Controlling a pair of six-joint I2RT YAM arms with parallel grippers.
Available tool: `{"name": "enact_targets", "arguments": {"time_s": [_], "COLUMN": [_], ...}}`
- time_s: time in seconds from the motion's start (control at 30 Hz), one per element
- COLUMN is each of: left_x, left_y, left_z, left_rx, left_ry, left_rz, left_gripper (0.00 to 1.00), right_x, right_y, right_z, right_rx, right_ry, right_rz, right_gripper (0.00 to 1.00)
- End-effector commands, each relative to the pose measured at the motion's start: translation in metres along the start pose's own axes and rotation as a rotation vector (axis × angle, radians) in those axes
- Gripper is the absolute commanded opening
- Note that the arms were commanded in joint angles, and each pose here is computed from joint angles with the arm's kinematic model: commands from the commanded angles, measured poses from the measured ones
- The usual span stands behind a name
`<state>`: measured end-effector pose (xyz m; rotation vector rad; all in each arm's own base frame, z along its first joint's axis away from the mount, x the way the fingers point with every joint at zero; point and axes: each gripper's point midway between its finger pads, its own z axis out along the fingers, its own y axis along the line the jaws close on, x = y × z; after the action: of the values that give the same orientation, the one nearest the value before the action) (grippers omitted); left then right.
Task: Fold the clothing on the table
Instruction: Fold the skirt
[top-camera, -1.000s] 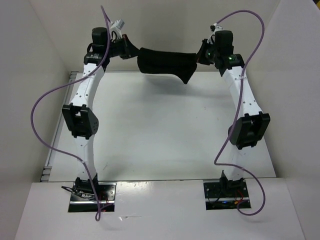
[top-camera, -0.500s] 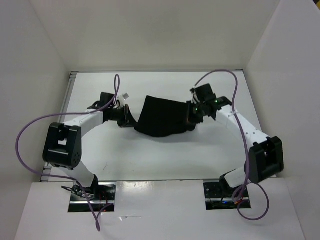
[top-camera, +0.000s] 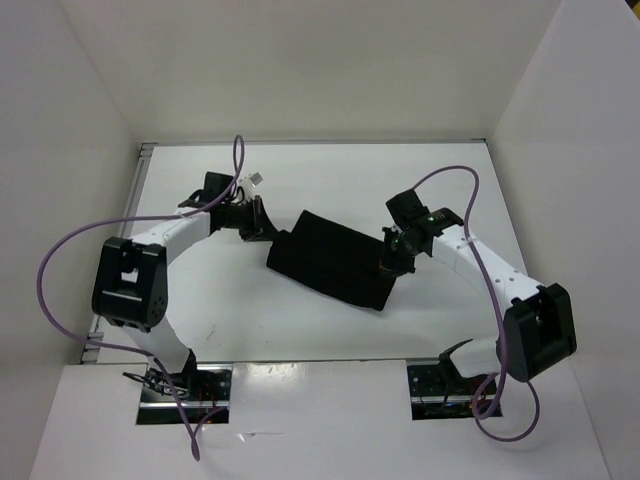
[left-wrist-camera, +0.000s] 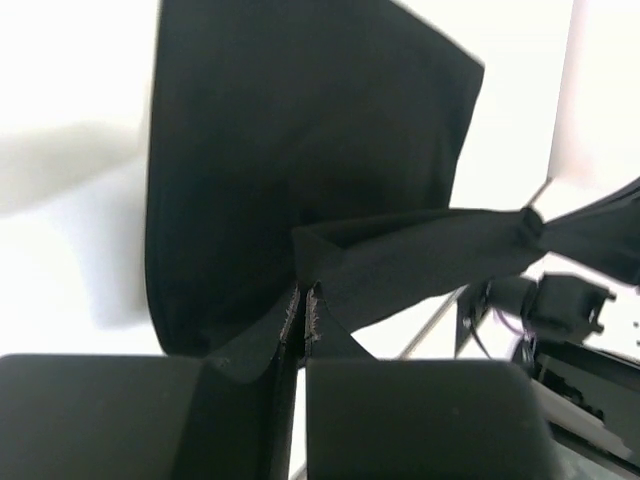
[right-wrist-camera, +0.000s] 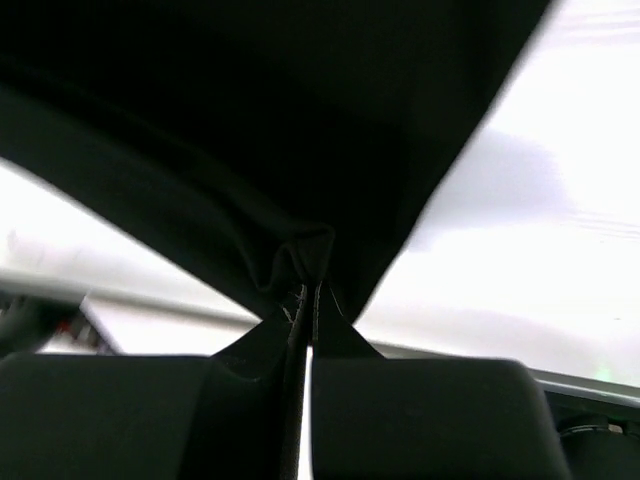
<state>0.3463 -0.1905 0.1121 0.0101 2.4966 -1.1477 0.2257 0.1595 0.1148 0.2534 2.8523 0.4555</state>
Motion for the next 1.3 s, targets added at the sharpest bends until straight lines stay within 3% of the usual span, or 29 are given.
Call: {"name": "enact_targets", "arguments": {"time_s": [0.0,0.4,0.87,1.27], "left_x": [-0.04,-0.099,-0.096,-0.115], "left_y": [0.0,0.01,0.023,0.019], "left_z": [0.015,0.058,0.09,0.104], "left_rx": [0.01,-0.003,-0.019,-0.004], "left_ry": [-0.076,-0.136,-0.086,-0.099], "left_rz": [0.09,0.102,0.086,0.09], "left_gripper": [0.05,0.08,0.1,0.1], "right_x": [-0.026,-0.039,-0.081,-0.085], "right_y": [-0.022,-0.048,-0.05,-0.065], "right_z": [0.002,0.02,0.033,0.044], "right_rx": [0.148,0.313,0.395,0.455], "right_ry": [-0.102,-0.154,-0.211,-0.184], "right_rz": [0.06,0.152,0.226,0.25], "right_gripper": [0.0,0.0,0.0,0.0]}}
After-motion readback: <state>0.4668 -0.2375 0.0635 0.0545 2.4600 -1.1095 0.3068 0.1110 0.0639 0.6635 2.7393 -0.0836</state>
